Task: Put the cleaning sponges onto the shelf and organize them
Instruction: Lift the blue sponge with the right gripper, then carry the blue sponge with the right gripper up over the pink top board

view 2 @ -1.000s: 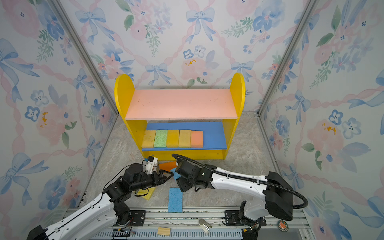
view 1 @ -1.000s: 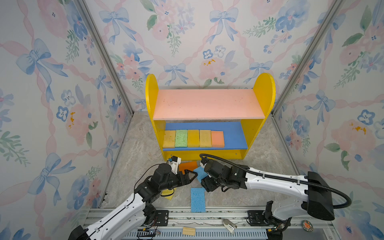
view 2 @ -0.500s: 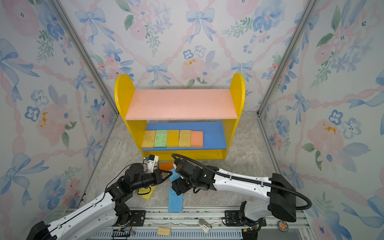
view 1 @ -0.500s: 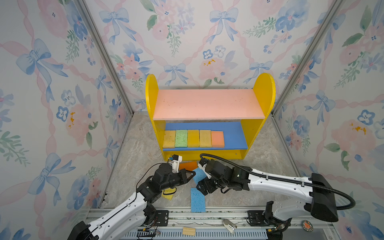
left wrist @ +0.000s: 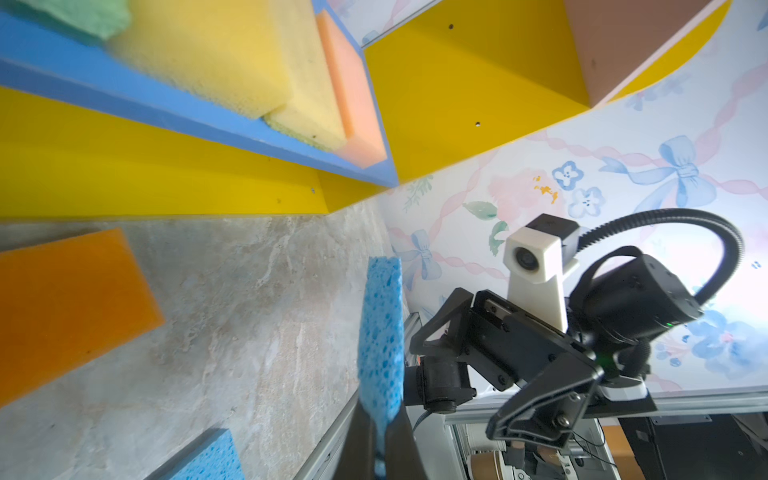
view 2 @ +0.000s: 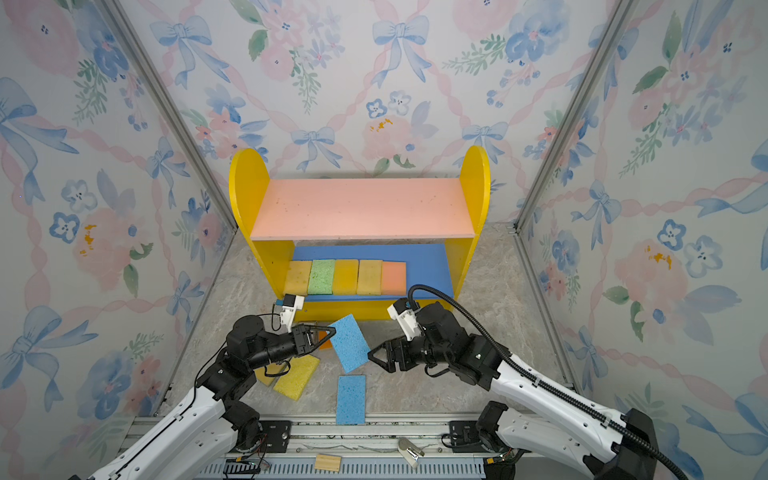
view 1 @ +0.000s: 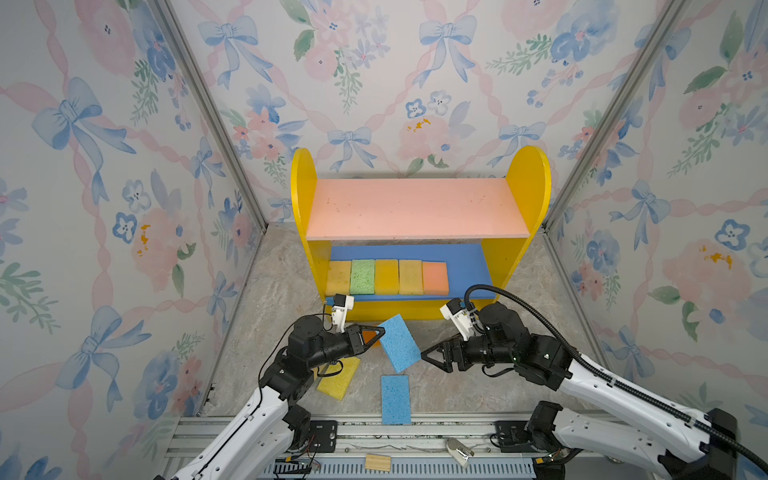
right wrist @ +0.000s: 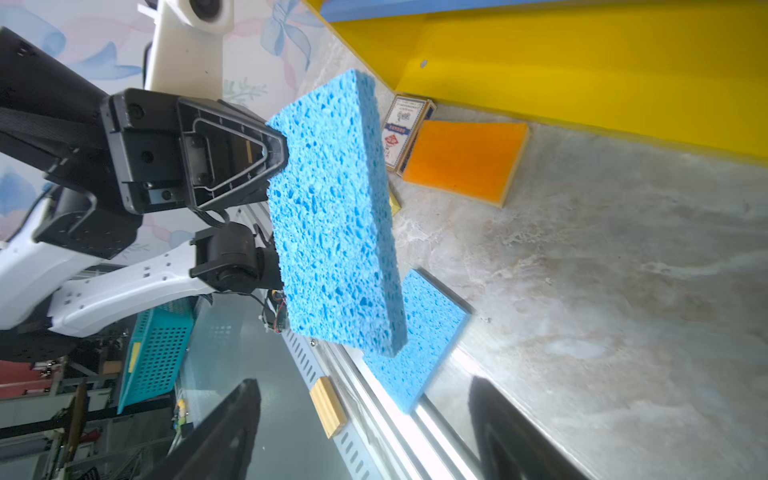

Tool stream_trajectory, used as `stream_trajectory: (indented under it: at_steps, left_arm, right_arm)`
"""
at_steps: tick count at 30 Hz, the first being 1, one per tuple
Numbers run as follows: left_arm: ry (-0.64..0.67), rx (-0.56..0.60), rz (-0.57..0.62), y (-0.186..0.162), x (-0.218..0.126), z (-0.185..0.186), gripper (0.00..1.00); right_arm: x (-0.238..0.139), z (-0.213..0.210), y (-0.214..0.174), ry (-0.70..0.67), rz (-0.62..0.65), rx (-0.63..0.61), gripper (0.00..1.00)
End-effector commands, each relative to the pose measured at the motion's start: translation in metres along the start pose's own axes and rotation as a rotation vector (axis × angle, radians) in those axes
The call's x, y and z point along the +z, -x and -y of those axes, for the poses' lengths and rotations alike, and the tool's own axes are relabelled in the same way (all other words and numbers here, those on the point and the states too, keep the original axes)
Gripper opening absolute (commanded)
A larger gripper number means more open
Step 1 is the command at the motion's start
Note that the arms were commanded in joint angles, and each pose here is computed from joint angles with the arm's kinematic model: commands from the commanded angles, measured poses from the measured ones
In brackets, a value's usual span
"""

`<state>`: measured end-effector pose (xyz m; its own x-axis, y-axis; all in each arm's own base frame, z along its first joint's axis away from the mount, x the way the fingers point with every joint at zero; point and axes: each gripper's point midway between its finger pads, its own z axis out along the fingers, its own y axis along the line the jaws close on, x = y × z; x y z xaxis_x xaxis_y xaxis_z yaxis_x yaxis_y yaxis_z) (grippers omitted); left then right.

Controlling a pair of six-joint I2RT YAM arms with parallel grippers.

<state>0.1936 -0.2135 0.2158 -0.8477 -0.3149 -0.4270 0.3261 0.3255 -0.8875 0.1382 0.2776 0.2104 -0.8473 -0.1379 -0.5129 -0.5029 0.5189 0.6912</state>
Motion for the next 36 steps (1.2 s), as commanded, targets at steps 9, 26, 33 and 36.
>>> stream_trajectory:
  at_steps: [9,26,33,36]
  left_arm:
    - [-0.198,0.026,-0.009,0.003,-0.008,0.046,0.00]
    - [-0.082,0.040,-0.003,0.004,-0.009,0.024,0.73]
    - [0.259,0.070,0.199,0.035,-0.043,-0.029,0.98]
    - [0.342,0.036,0.222,0.034,-0.049,-0.053,0.98]
  right_arm:
    - [0.003,-0.035,0.003,0.178,-0.011,0.000,0.53]
    - [0.002,-0.044,0.013,0.134,0.013,-0.024,0.07]
    - [-0.042,-0.044,0.036,-0.044,0.096,-0.120,0.04]
    - [-0.058,-0.061,0.048,-0.059,0.117,-0.161,0.03]
